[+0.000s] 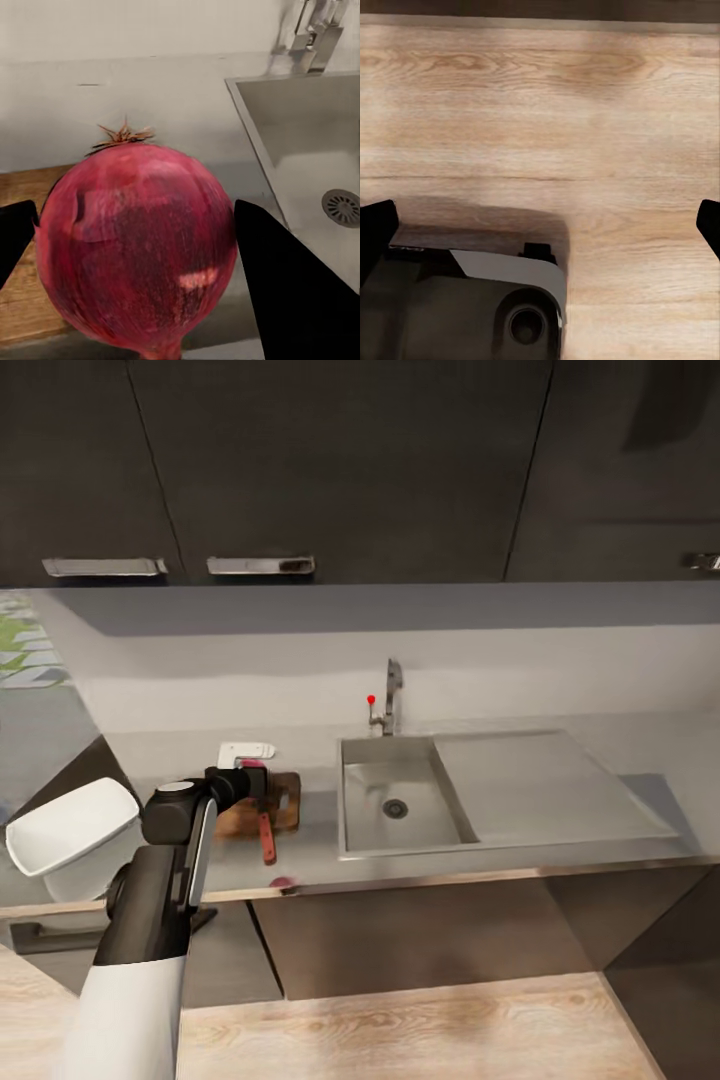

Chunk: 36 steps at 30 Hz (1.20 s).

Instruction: In the kitchen, take the Vidalia onion out of the sink, dice it on the chopping board with the paring knife, put the diced onion into the bowl on the countertop, then place both the paring knife and the chopping board into the sink.

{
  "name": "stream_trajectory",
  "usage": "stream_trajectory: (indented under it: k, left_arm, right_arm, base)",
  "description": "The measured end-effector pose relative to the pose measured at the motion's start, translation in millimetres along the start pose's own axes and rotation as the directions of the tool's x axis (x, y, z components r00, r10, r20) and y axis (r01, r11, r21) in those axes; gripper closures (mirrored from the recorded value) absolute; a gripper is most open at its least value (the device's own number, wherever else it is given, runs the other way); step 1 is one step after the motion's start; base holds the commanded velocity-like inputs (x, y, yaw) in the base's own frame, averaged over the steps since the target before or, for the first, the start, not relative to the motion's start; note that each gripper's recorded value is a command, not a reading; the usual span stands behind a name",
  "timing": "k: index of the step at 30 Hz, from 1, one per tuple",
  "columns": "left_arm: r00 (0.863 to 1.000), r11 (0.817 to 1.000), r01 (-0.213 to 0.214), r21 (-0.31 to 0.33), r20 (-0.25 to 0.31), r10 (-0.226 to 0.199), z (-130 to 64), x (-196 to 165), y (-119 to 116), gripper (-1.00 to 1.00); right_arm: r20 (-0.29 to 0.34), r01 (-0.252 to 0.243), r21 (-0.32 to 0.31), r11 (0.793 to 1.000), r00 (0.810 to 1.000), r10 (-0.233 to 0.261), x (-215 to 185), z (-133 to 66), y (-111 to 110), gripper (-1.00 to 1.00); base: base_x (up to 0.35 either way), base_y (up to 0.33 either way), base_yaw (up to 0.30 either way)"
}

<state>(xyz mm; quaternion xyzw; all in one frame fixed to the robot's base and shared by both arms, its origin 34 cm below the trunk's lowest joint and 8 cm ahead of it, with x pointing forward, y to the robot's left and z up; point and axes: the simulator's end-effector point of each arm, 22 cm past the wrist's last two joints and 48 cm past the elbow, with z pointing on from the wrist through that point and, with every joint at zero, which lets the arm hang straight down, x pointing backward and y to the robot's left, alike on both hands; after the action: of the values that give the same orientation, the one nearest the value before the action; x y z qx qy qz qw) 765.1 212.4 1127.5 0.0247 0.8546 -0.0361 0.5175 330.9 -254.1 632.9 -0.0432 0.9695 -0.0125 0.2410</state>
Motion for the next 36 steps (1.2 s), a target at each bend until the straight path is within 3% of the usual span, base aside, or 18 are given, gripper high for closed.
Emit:
stream_trajectory:
  k: [11,29,36]
  left_arm:
    - [1.000,1.000,-0.002,0.003,0.011,0.002,-5.2,-6.4,-1.5,1.00]
    - [1.000,1.000,-0.006,0.007,0.013,0.006,-4.5,-6.4,-2.7,1.00]
    - [1.000,1.000,0.023,-0.014,-0.008,-0.023,-0.7,3.4,11.4,1.00]
  right_arm:
    - [0.014,-0.001,0.000,1.000,1.000,0.001,-5.8,-0.3,0.3,-1.00]
    - [0.016,-0.001,0.001,1.000,1.000,0.001,-6.9,-0.4,0.2,-1.00]
    - [0.016,-0.001,0.001,1.000,1.000,0.001,-6.9,-0.4,0.2,-1.00]
  base:
    - [0.000,0.260,0.000]
    - [0.000,0.012,0.000]
    - [0.000,0.000,0.000]
